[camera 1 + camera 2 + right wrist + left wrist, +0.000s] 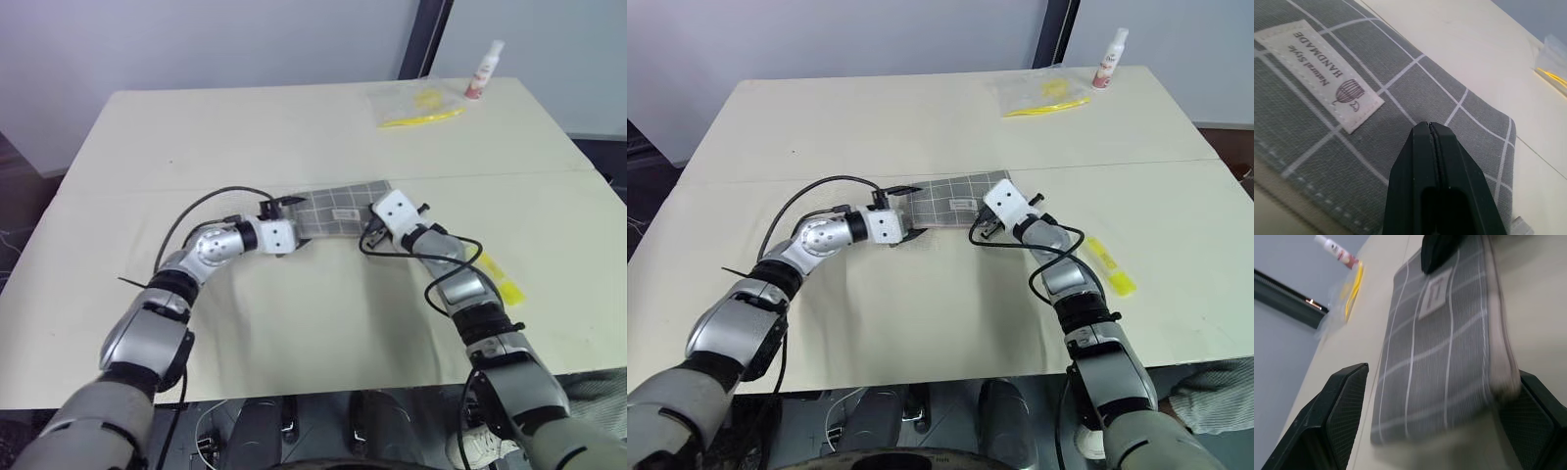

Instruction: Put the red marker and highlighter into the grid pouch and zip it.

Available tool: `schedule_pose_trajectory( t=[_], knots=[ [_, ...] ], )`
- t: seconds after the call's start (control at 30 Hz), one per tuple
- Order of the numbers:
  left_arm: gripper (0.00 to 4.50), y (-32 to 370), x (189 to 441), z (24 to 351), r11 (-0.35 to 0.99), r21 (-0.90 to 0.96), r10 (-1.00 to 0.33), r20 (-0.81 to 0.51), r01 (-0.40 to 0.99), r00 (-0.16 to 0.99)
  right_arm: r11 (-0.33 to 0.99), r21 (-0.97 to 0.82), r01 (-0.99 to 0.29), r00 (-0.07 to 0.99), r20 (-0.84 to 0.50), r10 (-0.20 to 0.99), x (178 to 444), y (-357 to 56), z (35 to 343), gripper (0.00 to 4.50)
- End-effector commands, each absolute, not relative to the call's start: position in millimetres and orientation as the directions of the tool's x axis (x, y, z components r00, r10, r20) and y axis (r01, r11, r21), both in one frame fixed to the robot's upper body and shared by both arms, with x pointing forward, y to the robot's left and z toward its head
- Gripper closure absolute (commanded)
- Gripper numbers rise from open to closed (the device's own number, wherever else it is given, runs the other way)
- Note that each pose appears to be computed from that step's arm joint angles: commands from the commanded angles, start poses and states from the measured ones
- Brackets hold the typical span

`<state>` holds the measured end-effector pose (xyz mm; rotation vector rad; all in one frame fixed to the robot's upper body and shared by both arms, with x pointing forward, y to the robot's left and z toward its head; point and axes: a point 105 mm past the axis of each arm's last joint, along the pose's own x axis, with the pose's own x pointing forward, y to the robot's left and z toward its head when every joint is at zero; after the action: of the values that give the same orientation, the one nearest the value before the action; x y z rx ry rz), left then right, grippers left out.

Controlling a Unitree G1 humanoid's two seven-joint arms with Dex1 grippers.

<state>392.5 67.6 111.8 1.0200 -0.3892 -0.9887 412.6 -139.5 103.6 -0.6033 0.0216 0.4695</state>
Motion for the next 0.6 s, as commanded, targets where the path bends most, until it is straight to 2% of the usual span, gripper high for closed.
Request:
schedule_pose_trajectory(
  t=[0.03, 0.1, 0.27, 0.33, 0.43, 0.53, 0.6],
  knots=[
    [0.96, 55.6, 384.1, 92.1, 0.077, 0.809, -0.849, -0.253, 0.583, 0.463, 0.713, -0.559, -0.424, 0.894, -0.133, 0.427, 410.1, -138.2, 110.2, 4.5],
    [1.75, 57.5, 384.3, 89.4, 0.071, 0.801, -0.844, -0.269, 0.595, 0.463, 0.713, -0.563, -0.418, 0.896, -0.127, 0.425, 408.9, -139.1, 111.9, 4.5],
    [4.3, 64.3, 385.3, 87.0, 0.095, 0.782, -0.836, -0.273, 0.616, 0.476, 0.711, -0.568, -0.414, 0.897, -0.121, 0.426, 406.1, -140.8, 113.1, 4.5],
    [4.45, 66.5, 385.0, 87.4, 0.117, 0.77, -0.839, -0.262, 0.627, 0.478, 0.723, -0.554, -0.413, 0.896, -0.104, 0.433, 405.7, -140.8, 117.1, 4.5],
    [4.5, 70.9, 386.4, 93.1, 0.175, 0.754, -0.842, -0.219, 0.633, 0.493, 0.744, -0.502, -0.44, 0.875, -0.056, 0.48, 401.8, -137.7, 132.0, 3.63],
    [4.5, 74.1, 386.8, 99.8, 0.217, 0.746, -0.846, -0.178, 0.629, 0.503, 0.77, -0.463, -0.44, 0.873, -0.018, 0.488, 398.5, -143.3, 148.6, 2.1],
    [4.5, 76.9, 385.1, 102.4, 0.222, 0.751, -0.849, -0.164, 0.622, 0.502, 0.75, -0.459, -0.475, 0.856, -0.046, 0.514, 390.4, -148.3, 152.5, 1.0]
  ],
)
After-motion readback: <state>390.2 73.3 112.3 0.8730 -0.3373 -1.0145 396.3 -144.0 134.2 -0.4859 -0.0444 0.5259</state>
